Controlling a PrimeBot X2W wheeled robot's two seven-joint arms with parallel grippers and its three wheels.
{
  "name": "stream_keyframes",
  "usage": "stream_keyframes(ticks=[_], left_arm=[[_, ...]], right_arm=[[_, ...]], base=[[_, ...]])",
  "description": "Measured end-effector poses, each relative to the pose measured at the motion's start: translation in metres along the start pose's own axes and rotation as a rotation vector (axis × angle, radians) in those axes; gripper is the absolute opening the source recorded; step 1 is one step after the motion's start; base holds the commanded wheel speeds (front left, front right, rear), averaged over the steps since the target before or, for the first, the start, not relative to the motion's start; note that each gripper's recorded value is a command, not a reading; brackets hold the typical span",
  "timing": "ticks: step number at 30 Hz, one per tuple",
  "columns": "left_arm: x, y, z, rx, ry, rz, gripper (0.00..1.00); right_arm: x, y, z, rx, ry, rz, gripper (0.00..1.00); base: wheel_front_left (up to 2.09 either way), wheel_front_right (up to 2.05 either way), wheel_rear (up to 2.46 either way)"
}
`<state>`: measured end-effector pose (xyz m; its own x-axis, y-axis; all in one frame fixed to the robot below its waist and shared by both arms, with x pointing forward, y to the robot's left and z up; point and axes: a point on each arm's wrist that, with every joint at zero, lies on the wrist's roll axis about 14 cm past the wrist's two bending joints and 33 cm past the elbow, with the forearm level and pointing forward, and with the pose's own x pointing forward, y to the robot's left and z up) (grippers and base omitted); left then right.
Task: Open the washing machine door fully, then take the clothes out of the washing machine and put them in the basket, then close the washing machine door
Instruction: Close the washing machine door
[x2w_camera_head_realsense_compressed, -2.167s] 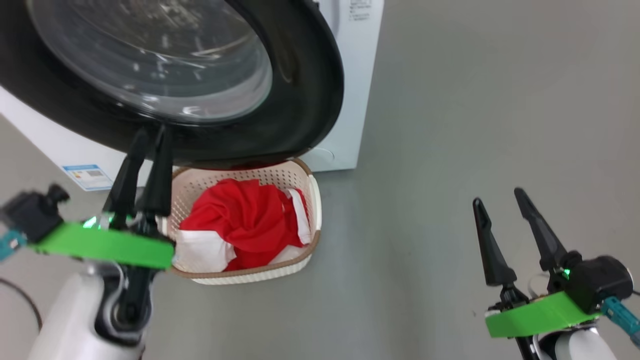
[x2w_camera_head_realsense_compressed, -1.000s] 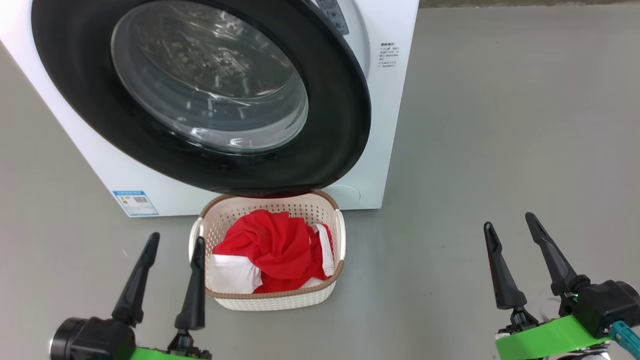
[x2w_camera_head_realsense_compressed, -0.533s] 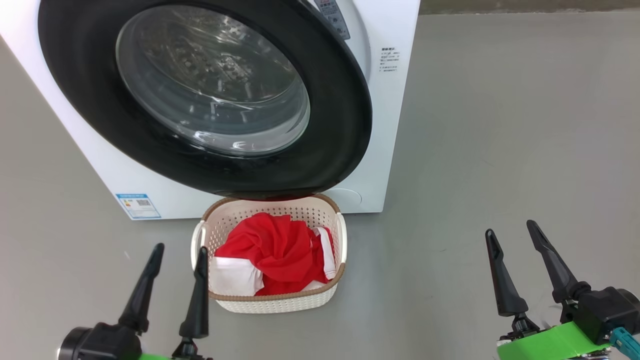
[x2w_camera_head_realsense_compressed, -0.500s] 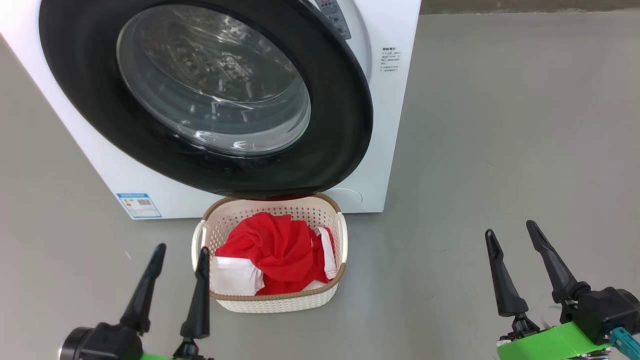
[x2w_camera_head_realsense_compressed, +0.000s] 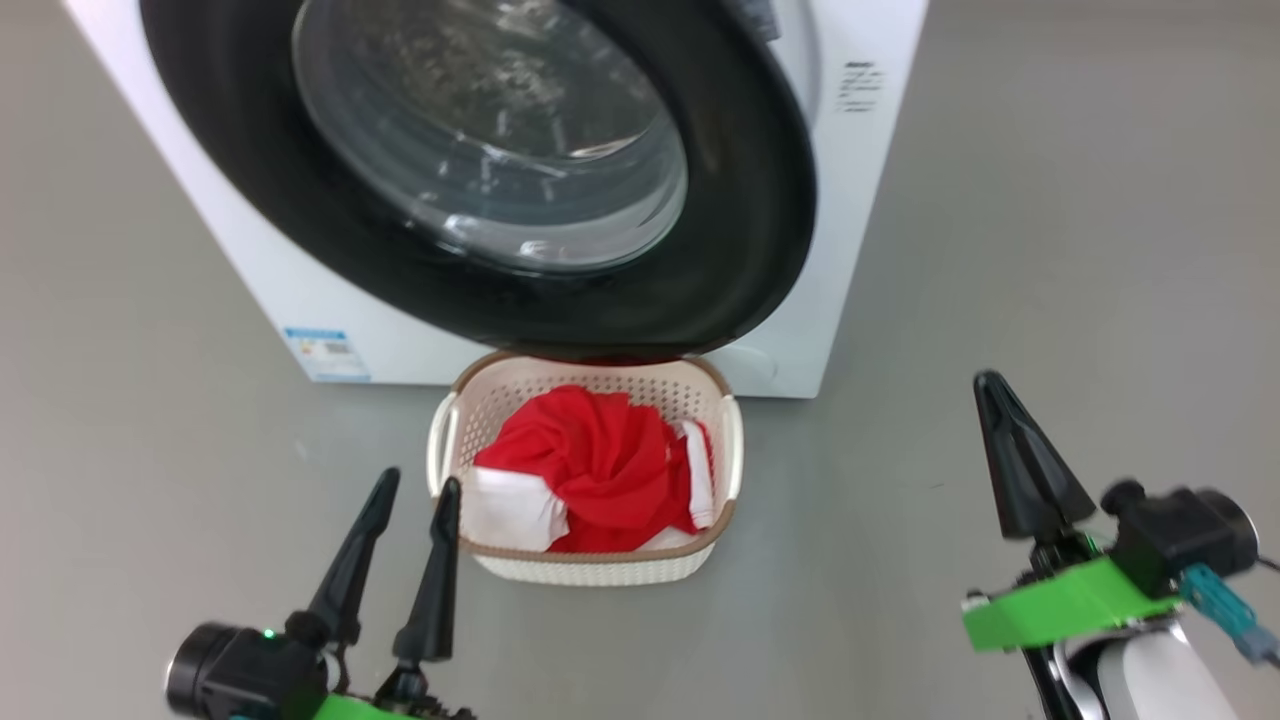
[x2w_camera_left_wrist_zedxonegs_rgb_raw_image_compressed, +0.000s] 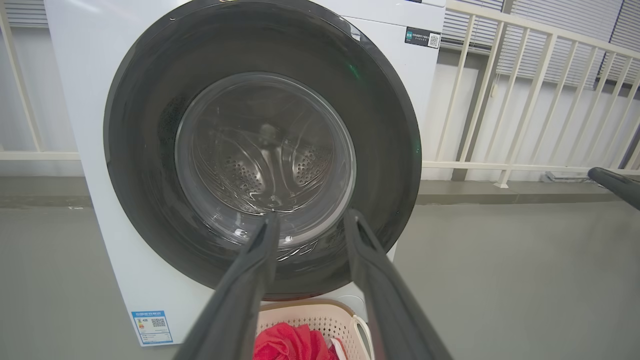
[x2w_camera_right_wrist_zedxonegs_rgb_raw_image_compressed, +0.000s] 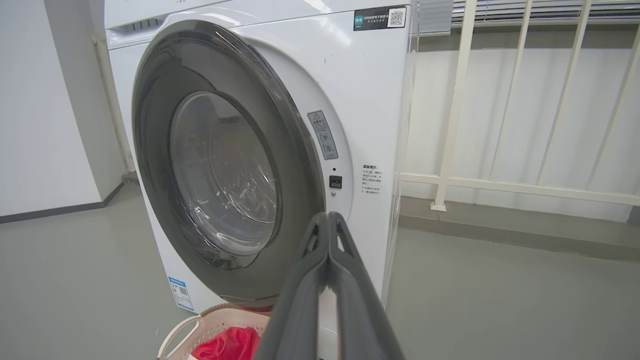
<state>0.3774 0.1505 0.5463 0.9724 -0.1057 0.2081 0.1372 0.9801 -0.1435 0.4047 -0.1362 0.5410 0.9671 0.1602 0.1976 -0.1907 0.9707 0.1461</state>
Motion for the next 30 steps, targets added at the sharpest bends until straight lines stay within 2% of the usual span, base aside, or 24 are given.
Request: stream_keyframes(ticks=[4,11,13,15,16,30], left_arm=[[0.005,0.000,0.006,-0.011,-0.020,-0.001,0.68],[0.012,0.005,0.004,-0.021,-0.020,0.016,0.75],[0.013,0.007,0.002,-0.028,-0.015,0.023,0.83],[0.017,0.010,0.001,-0.031,-0.017,0.036,0.96],[0.018,0.011,0.001,-0.033,-0.017,0.039,1.00],[0.022,0.029,-0.017,-0.006,0.034,0.094,1.00]], right_arm=[[0.023,0.013,-0.010,0.010,0.016,0.048,0.00],[0.067,0.034,-0.026,0.007,0.034,0.123,0.00],[0.077,0.038,-0.032,0.011,0.046,0.133,0.00],[0.087,0.042,-0.039,0.012,0.057,0.146,0.00],[0.093,0.044,-0.042,0.014,0.060,0.153,0.00],[0.157,0.074,-0.078,0.003,0.106,0.228,0.00]], base=[[0.00,0.00,0.00],[0.00,0.00,0.00],[0.00,0.00,0.00],[0.00,0.00,0.00],[0.00,0.00,0.00],[0.00,0.00,0.00]])
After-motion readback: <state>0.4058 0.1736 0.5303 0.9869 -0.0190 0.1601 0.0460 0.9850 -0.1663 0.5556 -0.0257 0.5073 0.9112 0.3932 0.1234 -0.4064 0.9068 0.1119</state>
